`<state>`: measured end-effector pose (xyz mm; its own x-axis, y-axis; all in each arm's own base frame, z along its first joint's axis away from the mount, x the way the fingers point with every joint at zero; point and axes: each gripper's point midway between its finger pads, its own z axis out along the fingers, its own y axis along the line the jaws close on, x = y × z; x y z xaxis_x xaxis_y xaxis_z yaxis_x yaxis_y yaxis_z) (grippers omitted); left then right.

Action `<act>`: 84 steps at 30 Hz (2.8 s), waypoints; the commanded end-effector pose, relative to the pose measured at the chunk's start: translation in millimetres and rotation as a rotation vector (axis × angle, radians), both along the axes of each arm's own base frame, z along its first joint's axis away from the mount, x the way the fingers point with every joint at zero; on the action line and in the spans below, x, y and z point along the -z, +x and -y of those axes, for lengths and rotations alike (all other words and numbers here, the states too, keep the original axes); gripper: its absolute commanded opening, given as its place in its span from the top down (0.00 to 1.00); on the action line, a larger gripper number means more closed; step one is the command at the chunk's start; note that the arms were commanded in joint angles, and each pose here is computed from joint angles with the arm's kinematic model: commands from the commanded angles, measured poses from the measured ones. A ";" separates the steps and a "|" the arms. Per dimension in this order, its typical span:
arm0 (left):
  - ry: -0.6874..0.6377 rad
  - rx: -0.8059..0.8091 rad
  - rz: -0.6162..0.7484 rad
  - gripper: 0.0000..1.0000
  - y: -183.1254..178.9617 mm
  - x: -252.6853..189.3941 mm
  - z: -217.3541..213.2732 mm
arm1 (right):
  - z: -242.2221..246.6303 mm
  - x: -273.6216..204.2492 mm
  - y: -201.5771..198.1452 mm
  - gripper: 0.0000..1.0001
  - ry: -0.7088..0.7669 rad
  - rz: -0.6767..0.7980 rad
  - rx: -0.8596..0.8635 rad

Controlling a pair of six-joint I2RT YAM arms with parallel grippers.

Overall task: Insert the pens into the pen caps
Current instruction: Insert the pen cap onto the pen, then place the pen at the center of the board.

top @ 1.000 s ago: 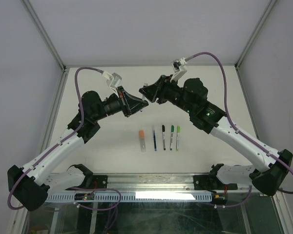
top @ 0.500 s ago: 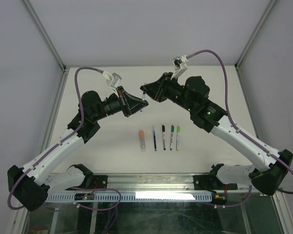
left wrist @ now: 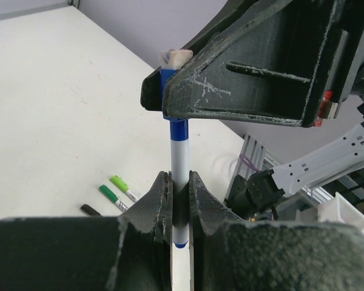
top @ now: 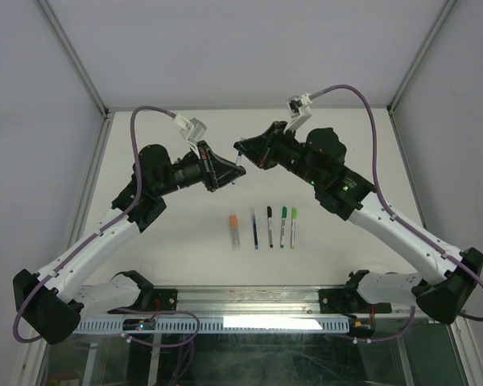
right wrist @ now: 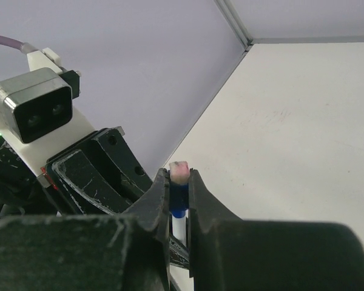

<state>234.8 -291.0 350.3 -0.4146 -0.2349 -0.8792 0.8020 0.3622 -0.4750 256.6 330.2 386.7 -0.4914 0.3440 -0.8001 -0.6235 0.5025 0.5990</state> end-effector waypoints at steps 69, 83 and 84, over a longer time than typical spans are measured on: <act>0.572 -0.660 -0.811 1.00 -17.6 271.7 -66.5 | 107.9 196.4 -41.3 0.25 -0.503 -0.313 0.364; 0.720 -0.759 -0.906 0.87 -29.8 327.5 -73.6 | 122.3 201.5 -42.8 0.24 -0.522 -0.315 0.399; 0.732 -0.762 -0.912 0.86 -31.5 331.6 -75.3 | 123.2 200.8 -42.3 0.24 -0.522 -0.314 0.404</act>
